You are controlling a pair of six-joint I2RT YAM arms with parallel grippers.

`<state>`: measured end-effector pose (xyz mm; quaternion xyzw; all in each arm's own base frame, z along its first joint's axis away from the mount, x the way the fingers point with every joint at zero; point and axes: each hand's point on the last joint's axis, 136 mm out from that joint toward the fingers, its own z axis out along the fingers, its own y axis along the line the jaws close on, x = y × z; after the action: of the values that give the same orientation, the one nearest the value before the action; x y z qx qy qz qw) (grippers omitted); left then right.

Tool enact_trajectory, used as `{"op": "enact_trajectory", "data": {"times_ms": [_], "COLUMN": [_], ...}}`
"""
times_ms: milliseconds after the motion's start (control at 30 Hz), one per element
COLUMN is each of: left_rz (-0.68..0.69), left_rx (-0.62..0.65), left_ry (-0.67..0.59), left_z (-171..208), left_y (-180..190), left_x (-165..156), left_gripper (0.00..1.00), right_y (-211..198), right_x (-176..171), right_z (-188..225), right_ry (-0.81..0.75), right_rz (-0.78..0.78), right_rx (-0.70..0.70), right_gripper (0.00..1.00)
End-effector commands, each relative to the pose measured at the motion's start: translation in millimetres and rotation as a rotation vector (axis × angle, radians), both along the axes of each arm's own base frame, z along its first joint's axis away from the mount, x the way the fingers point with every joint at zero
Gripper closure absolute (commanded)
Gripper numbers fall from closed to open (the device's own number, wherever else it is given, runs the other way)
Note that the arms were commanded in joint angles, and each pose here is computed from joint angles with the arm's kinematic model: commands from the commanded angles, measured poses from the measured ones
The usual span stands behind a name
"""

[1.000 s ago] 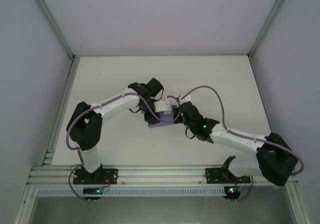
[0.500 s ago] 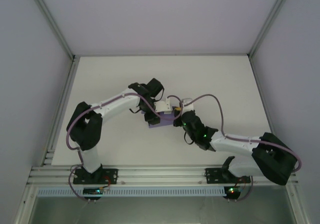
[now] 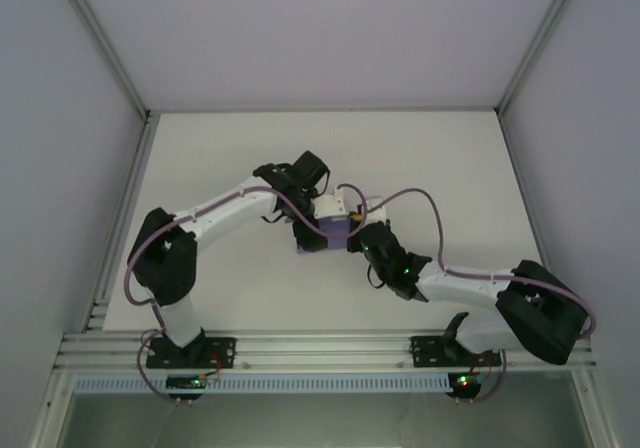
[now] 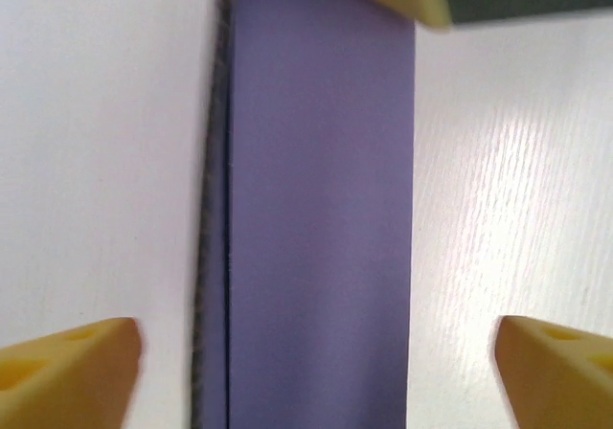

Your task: Assemble paper box

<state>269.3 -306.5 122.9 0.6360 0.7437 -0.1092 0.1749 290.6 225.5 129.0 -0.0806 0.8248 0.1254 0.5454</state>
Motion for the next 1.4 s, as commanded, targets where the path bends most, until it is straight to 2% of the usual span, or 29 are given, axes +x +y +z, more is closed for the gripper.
{"op": "enact_trajectory", "data": {"times_ms": [0, 100, 200, 300, 367, 500, 567, 667, 733, 867, 1033, 1133, 1200, 1367], "left_rz": [0.015, 0.095, 0.272, 0.438, 0.499, 0.48, 0.469, 0.451, 0.453, 0.474, 0.452, 0.451, 0.45, 0.473], "left_rx": [-0.053, -0.037, -0.033, -0.055, -0.08, -0.18, -0.205, -0.209, -0.196, -0.198, -0.217, -0.217, -0.21, -0.209], "left_ry": [-0.05, -0.116, -0.172, -0.158, -0.138, -0.088, -0.064, -0.058, -0.051, -0.045, -0.025, -0.022, -0.014, 0.014], "left_z": [27.7, 35.5, 45.3, 49.3, 44.8, 45.9, 47.3, 42.8, 39.2, 37.6, 36.1, 36.0, 34.3, 31.7], "left_y": [0.4, 15.5, 46.2, 77.3, 87.8, 79.3, 75.2, 72.3, 71.8, 68.9, 64.1, 61.7, 60.7, 58.7], "left_x": [-2.1, 6.1, 18.7, 16.9, 9.2, -5.7, -9.8, -9.8, -8.0, -0.7, -2.0, 0.1, 1.0, 1.0], "left_gripper": [0.0, 0.0, 0.01, 0.17, 0.22, 0.37, 0.39, 0.39, 0.43, 0.59, 0.6, 0.65, 0.71, 0.96], "right_y": [-17.0, -11.7, -6.9, -5.8, -3.9, -1.9, -0.9, 0.5, 0.7, 0.7, -0.3, 0.2, 0.4, -1.0], "right_x": [-27.5, -28.0, -29.6, -33.5, -36.3, -35.3, -35.3, -33.6, -33.0, -33.5, -34.2, -34.0, -34.4, -34.1], "right_z": [-61.8, -54.3, -47.6, -46.6, -49.3, -51.7, -50.5, -46.6, -44.6, -44.2, -44.0, -43.1, -43.4, -41.8], "right_ry": [0.17, 0.164, 0.173, 0.211, 0.235, 0.249, 0.254, 0.248, 0.244, 0.246, 0.249, 0.246, 0.249, 0.243], "right_rz": [0.048, 0.06, 0.077, 0.084, 0.102, 0.105, 0.107, 0.104, 0.101, 0.104, 0.106, 0.105, 0.106, 0.099], "right_rx": [-0.234, -0.242, -0.233, -0.233, -0.237, -0.249, -0.251, -0.242, -0.239, -0.242, -0.249, -0.241, -0.241, -0.242], "right_gripper": [1.0, 1.0, 1.0, 1.0, 1.0, 1.0, 1.0, 1.0, 1.0, 1.0, 1.0, 1.0, 1.0, 1.0]}}
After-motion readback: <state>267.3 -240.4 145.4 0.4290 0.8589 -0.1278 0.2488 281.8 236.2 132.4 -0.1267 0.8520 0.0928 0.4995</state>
